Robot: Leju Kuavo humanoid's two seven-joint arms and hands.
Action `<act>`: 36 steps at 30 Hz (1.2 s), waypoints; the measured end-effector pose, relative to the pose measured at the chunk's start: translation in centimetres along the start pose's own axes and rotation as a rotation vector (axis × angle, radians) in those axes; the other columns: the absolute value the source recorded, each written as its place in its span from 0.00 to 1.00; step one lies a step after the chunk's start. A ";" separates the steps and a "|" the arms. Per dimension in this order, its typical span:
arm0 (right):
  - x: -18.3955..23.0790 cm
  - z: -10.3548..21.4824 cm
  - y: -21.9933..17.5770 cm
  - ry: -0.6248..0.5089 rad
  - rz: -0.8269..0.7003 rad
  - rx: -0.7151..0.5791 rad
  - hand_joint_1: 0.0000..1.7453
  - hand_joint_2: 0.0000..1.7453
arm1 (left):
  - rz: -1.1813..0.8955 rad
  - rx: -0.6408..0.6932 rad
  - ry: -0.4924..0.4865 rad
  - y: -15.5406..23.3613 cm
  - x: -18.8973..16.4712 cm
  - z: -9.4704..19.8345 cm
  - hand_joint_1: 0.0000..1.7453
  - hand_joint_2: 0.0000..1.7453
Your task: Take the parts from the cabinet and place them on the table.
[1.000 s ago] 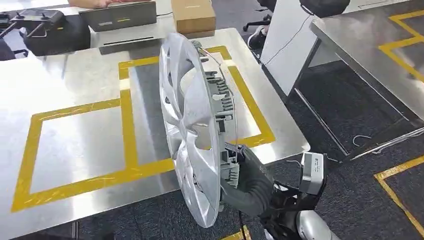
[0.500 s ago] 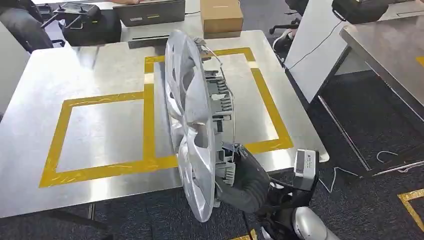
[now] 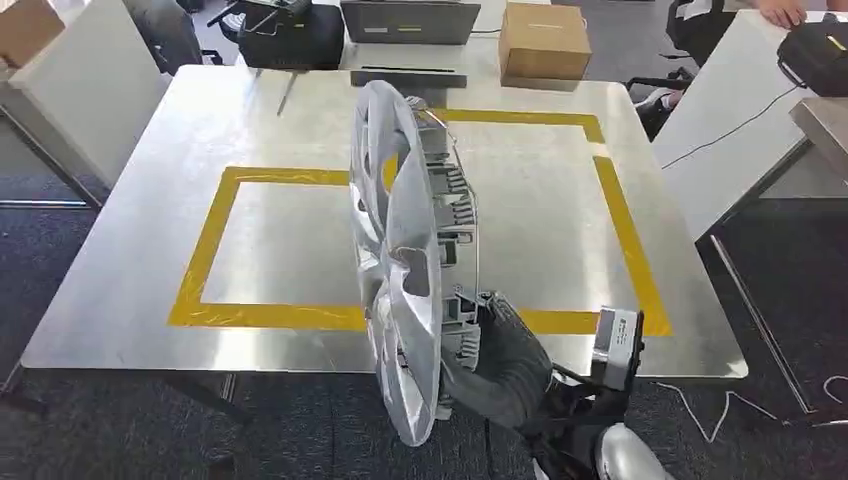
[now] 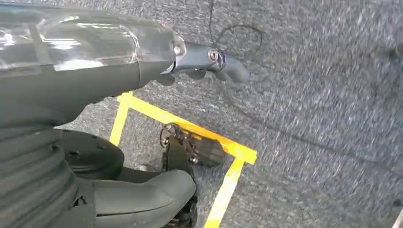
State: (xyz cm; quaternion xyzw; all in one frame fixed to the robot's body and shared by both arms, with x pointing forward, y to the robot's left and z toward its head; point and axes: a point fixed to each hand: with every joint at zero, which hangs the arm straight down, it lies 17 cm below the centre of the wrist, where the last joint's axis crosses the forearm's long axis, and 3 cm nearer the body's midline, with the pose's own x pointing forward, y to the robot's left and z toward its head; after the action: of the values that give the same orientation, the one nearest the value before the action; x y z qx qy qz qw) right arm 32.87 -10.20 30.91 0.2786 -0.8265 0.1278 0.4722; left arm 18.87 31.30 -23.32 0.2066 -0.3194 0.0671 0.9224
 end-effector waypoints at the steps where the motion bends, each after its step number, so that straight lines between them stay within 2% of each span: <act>1: -0.5 -0.1 -0.3 0.020 0.066 -0.012 1.00 1.00 | 0.002 -0.005 0.001 -0.3 0.0 0.1 0.00 1.00; 4: -2.5 -0.5 -1.0 0.091 0.400 -0.042 1.00 1.00 | -0.009 -0.008 0.005 -0.2 -0.4 0.3 0.00 1.00; 5: -3.3 -0.8 -1.1 0.111 0.573 -0.042 1.00 1.00 | -0.017 -0.013 0.009 -0.3 -0.6 0.3 0.00 1.00; 7: -4.3 -2.2 -0.3 0.101 0.833 -0.025 1.00 1.00 | -0.034 -0.027 0.016 -0.7 -0.5 0.3 0.00 1.00; 9: -5.9 -4.3 1.3 0.078 0.962 0.018 1.00 1.00 | -0.060 -0.055 0.011 -1.6 0.2 0.2 0.00 1.00; 14: -13.5 -8.5 4.5 0.117 1.086 0.187 1.00 1.00 | -0.091 -0.125 -0.030 -4.6 3.5 0.1 0.00 1.00; 18: -18.5 -8.9 5.0 0.201 1.138 0.270 1.00 1.00 | -0.102 -0.143 -0.046 -5.4 4.1 0.3 0.00 1.00; 22: -21.9 -8.2 5.0 0.276 1.171 0.321 1.00 1.00 | -0.112 -0.153 -0.051 -5.7 4.1 0.4 0.00 1.00; 29: -24.7 -7.2 4.3 0.359 1.208 0.363 1.00 1.00 | -0.123 -0.162 -0.057 -5.8 4.1 0.5 0.00 1.00; 32: -26.9 -6.2 3.1 0.453 1.301 0.432 1.00 1.00 | -0.141 -0.176 -0.059 -6.1 4.1 0.6 0.00 1.00; 36: -29.9 -4.1 -0.7 0.606 1.377 0.514 1.00 1.00 | -0.168 -0.196 -0.061 -6.6 4.0 0.8 0.00 1.00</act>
State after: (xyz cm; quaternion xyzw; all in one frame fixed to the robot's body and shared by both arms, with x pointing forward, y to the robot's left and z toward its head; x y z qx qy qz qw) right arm 48.12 1.37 7.55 -0.2415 -0.5930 0.6481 0.4123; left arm 23.31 24.98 -22.51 0.1434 -0.3340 -0.0485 0.9303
